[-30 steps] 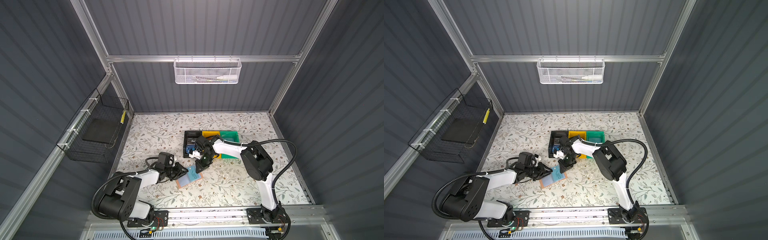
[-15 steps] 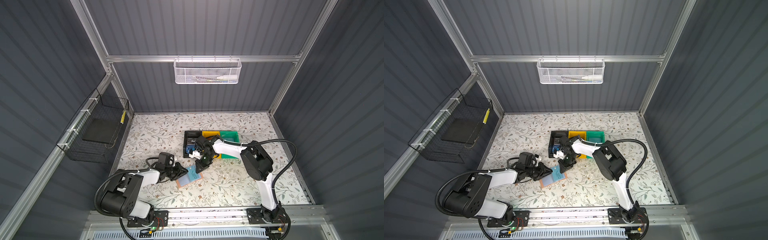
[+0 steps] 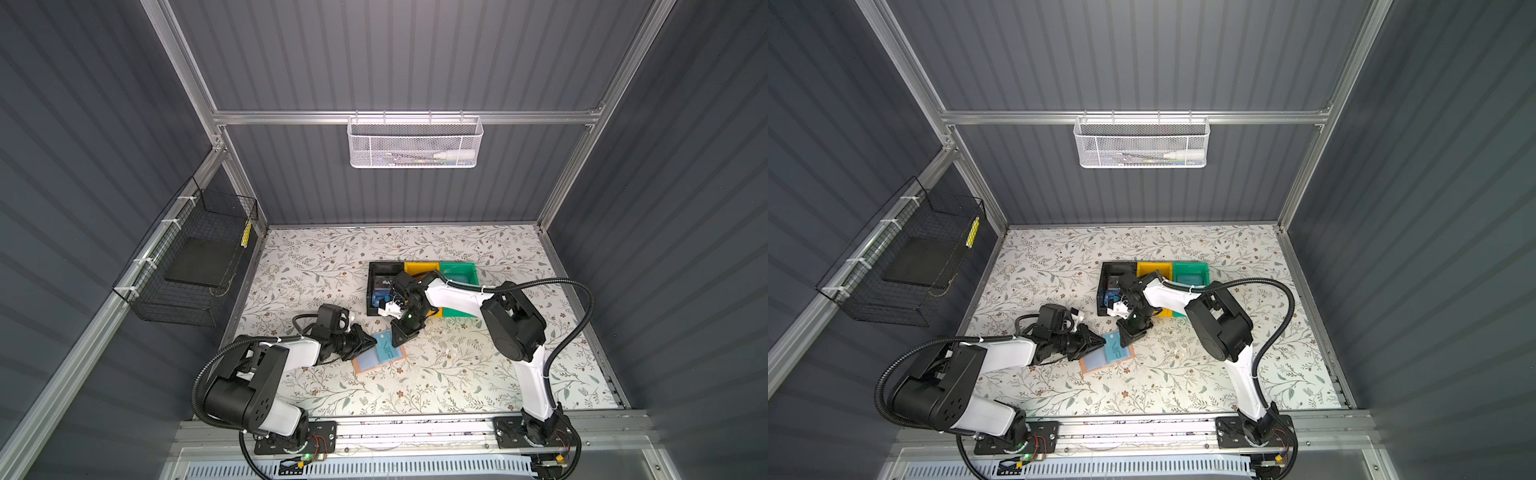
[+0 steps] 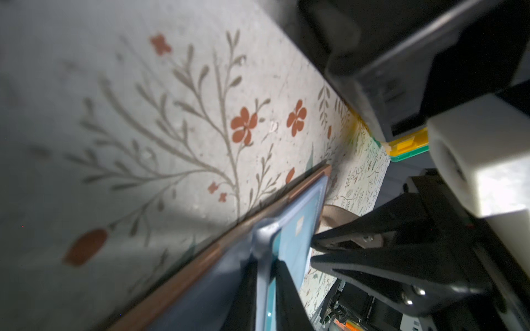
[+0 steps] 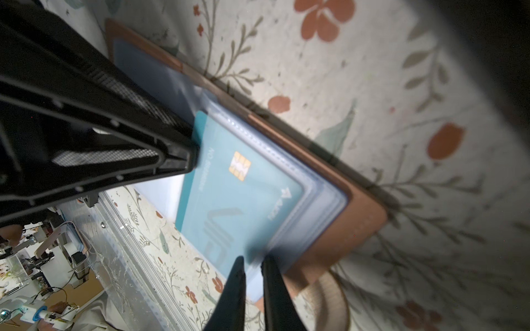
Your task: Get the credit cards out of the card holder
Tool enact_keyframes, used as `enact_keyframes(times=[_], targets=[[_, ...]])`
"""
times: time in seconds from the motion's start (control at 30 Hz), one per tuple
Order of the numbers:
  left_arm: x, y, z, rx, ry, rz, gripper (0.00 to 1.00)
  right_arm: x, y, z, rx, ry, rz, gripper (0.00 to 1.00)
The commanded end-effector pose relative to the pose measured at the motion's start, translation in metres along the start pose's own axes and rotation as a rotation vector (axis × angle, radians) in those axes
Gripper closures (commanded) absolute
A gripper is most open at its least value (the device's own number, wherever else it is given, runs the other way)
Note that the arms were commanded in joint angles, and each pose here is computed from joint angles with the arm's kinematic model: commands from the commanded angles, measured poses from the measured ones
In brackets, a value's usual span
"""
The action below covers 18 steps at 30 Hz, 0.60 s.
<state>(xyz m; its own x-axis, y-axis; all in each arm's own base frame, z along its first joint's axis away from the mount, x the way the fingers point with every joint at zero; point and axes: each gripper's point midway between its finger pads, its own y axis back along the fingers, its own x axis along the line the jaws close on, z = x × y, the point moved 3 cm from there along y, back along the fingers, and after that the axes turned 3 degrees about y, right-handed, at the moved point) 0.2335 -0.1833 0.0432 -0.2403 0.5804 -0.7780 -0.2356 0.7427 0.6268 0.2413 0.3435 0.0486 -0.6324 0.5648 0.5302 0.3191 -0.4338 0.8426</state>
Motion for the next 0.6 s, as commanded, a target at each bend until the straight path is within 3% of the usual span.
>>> enact_keyframes(times=[0.0, 0.57], targets=[[0.0040, -0.0056, -0.0023, 0.028, 0.022, 0.018, 0.86, -0.0059, -0.0205, -0.0133, 0.071, -0.033, 0.007, 0.83], [0.0034, -0.0082, -0.0037, 0.038, 0.017, 0.003, 0.93, -0.0079, -0.0242, -0.0143, 0.084, -0.049, 0.009, 0.83]])
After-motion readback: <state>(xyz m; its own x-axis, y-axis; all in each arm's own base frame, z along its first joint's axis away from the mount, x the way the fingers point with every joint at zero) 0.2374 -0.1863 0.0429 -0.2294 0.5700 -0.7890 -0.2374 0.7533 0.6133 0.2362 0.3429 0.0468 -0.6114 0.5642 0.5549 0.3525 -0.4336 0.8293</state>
